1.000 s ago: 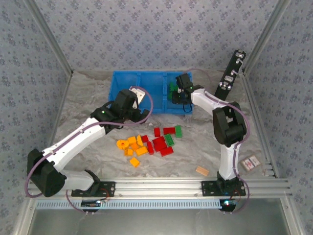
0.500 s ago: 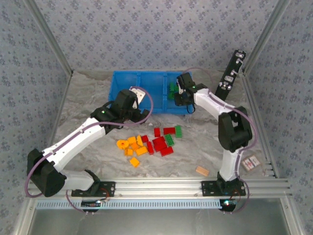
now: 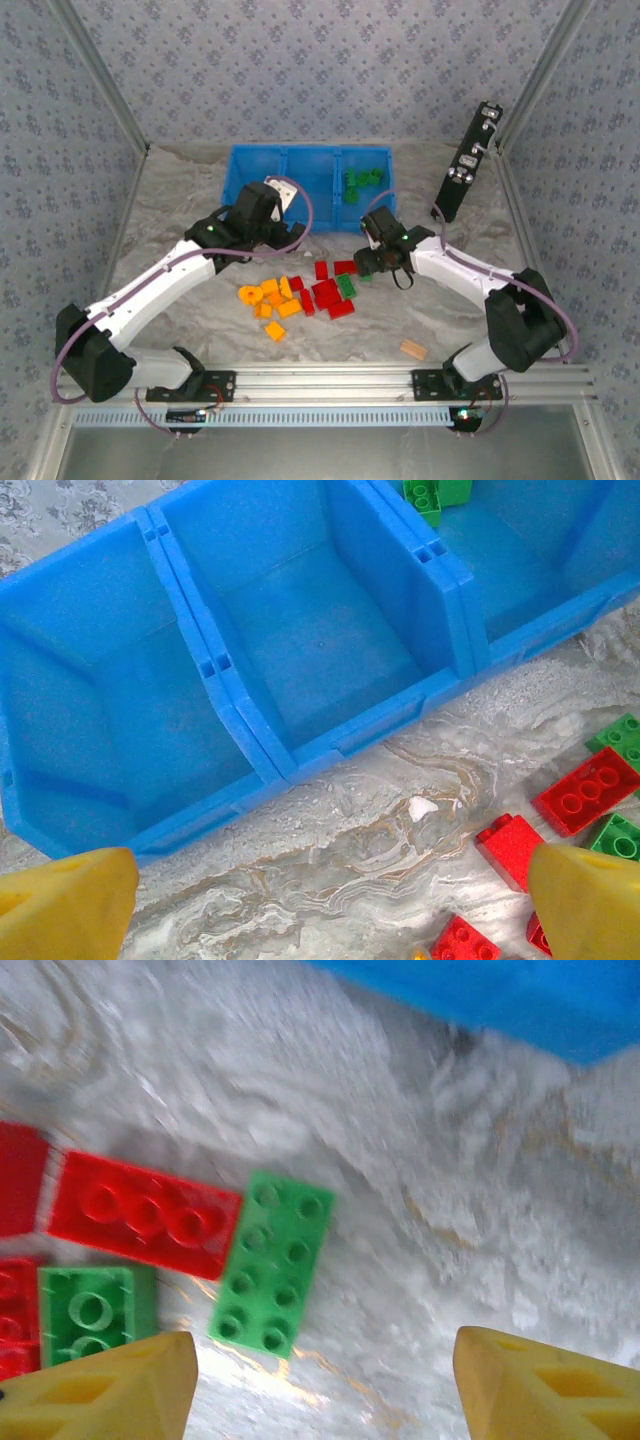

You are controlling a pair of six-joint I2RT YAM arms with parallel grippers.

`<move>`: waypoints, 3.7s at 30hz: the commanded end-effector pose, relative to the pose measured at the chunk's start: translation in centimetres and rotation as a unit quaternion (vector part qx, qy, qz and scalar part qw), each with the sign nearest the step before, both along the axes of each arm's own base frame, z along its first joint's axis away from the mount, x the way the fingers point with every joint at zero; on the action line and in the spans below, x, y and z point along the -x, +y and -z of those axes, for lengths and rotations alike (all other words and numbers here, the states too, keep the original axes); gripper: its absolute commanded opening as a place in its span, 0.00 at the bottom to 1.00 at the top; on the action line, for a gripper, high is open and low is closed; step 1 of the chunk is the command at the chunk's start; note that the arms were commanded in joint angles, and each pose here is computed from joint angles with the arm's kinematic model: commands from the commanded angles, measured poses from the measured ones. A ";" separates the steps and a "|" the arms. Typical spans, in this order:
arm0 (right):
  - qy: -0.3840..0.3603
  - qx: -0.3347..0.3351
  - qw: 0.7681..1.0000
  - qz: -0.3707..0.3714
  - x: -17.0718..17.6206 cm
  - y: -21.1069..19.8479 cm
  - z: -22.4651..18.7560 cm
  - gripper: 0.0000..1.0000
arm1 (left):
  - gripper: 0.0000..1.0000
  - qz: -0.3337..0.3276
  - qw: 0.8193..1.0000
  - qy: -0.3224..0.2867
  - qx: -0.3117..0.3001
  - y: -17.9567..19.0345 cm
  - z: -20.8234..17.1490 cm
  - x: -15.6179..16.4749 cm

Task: Sort the legos into containers by color
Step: Pick up the lego from the center of the table, then place the lego in the container.

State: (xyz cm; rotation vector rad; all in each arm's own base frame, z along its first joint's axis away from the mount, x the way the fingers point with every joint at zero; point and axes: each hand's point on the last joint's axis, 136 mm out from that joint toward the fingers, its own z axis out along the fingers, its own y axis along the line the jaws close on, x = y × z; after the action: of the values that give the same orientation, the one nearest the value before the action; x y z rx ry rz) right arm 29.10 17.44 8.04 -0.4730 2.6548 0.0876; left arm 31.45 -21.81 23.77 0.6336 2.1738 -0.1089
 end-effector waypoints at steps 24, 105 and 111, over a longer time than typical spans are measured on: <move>0.027 0.026 0.999 0.002 -1.0 1.5 5.8 0.67 | 1.00 -0.023 1.000 0.010 0.003 0.4 0.2 -0.4; -0.045 0.035 0.996 0.071 -14.9 -3.4 -1.8 0.63 | 1.00 -0.006 0.999 0.017 0.047 -0.5 0.2 -0.2; -0.056 0.002 0.997 0.055 -14.5 -1.8 -4.8 0.51 | 1.00 -0.010 0.998 0.020 0.050 -0.5 0.5 -0.2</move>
State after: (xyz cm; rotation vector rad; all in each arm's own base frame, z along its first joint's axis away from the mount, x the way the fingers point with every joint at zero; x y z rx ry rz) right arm 43.98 14.91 10.43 -0.3059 2.5823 -0.0263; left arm 31.21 -21.88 21.96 0.5875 2.2220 -0.1833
